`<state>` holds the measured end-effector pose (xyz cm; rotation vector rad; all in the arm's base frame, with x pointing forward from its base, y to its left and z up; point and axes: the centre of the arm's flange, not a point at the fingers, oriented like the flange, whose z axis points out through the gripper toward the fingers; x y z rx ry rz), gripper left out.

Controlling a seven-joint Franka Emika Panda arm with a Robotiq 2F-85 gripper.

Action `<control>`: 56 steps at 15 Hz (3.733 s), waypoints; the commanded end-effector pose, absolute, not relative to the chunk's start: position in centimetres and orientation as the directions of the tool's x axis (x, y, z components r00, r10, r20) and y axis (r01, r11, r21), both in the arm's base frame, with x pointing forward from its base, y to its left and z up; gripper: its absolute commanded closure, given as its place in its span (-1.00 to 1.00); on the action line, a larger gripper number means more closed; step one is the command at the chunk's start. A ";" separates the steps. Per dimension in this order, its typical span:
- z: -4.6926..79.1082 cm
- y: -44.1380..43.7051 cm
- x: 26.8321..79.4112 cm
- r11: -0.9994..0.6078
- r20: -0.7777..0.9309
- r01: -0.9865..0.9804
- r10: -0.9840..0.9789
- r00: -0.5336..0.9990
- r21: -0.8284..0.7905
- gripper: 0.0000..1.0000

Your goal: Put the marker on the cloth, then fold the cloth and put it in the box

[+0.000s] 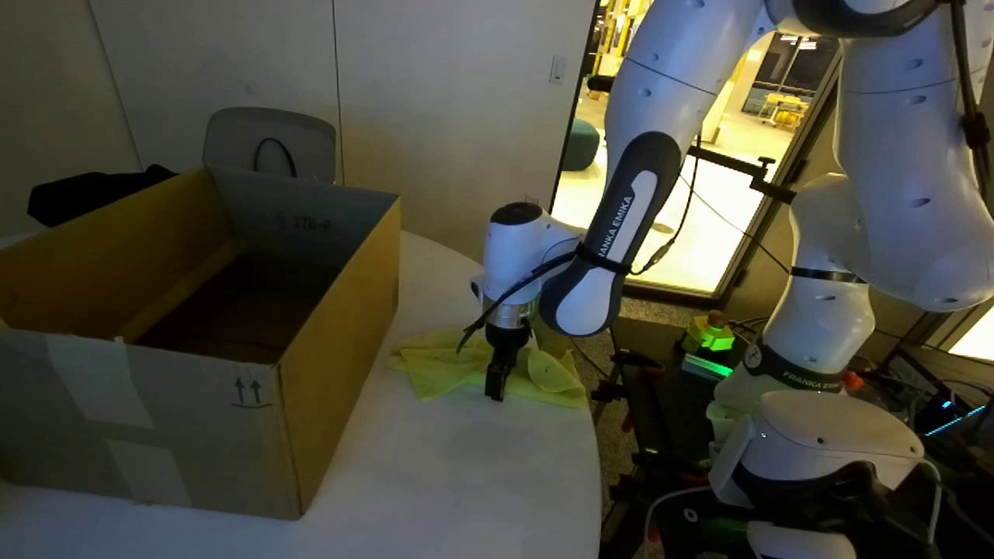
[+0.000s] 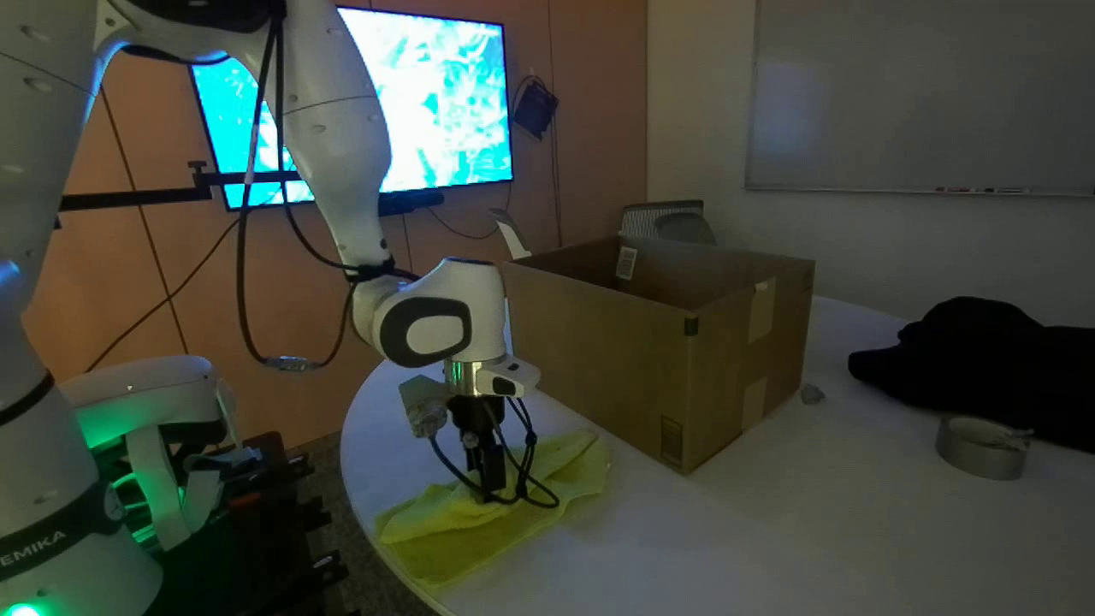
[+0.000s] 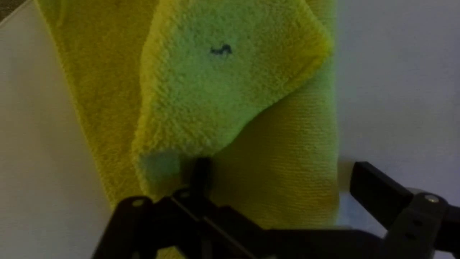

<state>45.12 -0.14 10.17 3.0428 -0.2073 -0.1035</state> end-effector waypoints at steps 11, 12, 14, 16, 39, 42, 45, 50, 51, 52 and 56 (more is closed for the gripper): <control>11.3 -0.2 46.2 -0.986 -0.138 -0.081 -0.101 0.985 0.145 0.73; 11.7 -0.4 46.1 -0.987 -0.142 -0.074 -0.095 0.985 0.146 0.76; 12.9 -0.8 46.0 -0.988 -0.161 -0.043 -0.068 0.985 0.151 0.86; 14.3 -1.6 45.9 -0.988 -0.178 -0.020 -0.047 0.983 0.153 0.81; 49.0 -2.0 61.8 -0.980 0.284 -0.075 -0.019 0.959 0.186 0.81; 49.9 1.6 66.3 -0.985 0.331 -0.104 -0.052 0.942 0.141 0.81; 49.1 4.9 70.6 -0.987 0.364 -0.128 -0.086 0.927 0.093 0.79; 44.5 9.1 76.8 -0.988 0.339 -0.141 -0.114 0.934 0.057 0.80; 43.4 9.6 77.5 -0.988 0.327 -0.141 -0.113 0.938 0.063 0.79; 41.6 10.4 78.3 -0.988 0.307 -0.135 -0.105 0.946 0.080 0.39; 37.7 11.7 80.0 -0.985 0.248 -0.126 -0.092 0.964 0.122 -0.13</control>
